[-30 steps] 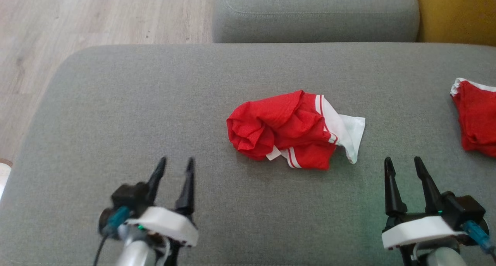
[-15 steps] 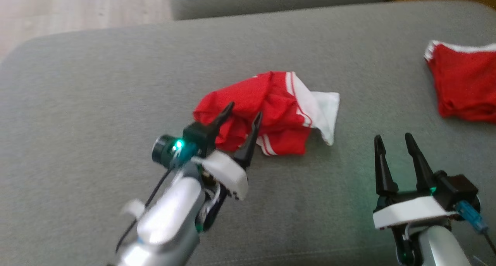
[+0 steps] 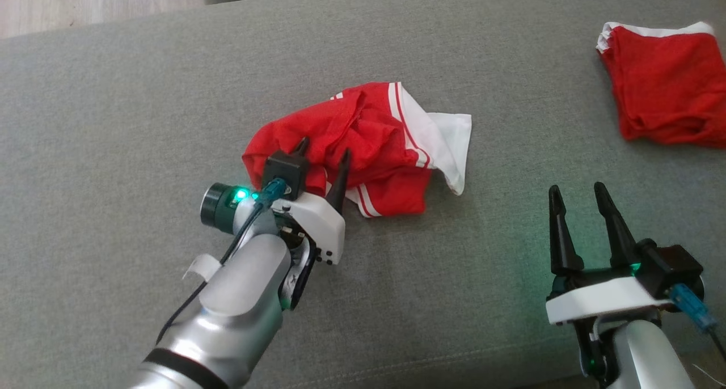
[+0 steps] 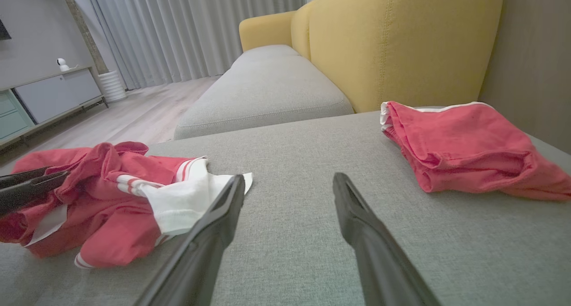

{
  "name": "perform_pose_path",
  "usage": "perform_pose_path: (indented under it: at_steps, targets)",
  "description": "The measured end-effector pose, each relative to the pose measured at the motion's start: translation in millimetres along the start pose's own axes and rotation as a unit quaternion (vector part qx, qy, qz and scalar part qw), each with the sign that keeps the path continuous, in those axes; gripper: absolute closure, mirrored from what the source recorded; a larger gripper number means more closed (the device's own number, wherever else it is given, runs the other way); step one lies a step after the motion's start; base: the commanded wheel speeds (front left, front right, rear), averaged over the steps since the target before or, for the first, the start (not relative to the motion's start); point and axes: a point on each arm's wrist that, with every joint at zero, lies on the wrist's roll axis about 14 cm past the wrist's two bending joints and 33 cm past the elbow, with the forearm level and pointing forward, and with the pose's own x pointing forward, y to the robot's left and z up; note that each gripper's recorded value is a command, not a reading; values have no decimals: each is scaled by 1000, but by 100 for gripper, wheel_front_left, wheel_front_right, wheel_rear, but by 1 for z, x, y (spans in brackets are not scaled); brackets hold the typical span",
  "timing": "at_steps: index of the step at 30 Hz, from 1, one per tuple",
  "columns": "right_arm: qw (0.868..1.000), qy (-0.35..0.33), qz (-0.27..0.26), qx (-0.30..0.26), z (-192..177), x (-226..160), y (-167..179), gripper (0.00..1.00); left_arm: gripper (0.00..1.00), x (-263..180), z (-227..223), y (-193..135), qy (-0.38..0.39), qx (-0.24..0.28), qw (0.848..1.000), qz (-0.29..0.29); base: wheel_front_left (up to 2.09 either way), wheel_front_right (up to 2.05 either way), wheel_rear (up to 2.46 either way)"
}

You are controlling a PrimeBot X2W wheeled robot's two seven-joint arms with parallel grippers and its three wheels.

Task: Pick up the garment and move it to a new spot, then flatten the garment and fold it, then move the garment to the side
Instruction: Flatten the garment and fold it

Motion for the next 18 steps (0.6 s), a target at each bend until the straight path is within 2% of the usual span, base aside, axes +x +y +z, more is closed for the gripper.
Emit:
perform_pose_path:
  at_steps: [3,4,5,9,10,18]
  targets:
    - [1000,-2,4,1,1,3,3,0,2,1,2,5,-1,5,1000,12,0,0,0]
    - [1000,-4,6,1,2,4,4,0,20,1,3,7,-2,2,1000,17,0,0,0]
    - [1000,-6,8,1,4,5,5,0,51,1,5,9,-3,2,1000,22,0,0,0]
    - [1000,-8,11,1,5,7,7,0,93,2,10,10,-10,3,1000,27,0,0,0]
    - [1000,-8,12,1,5,7,7,0,100,1,11,11,-11,3,999,31,0,0,0]
    - [1000,-10,12,1,7,5,8,0,100,1,17,16,-19,2,999,45,0,0,0]
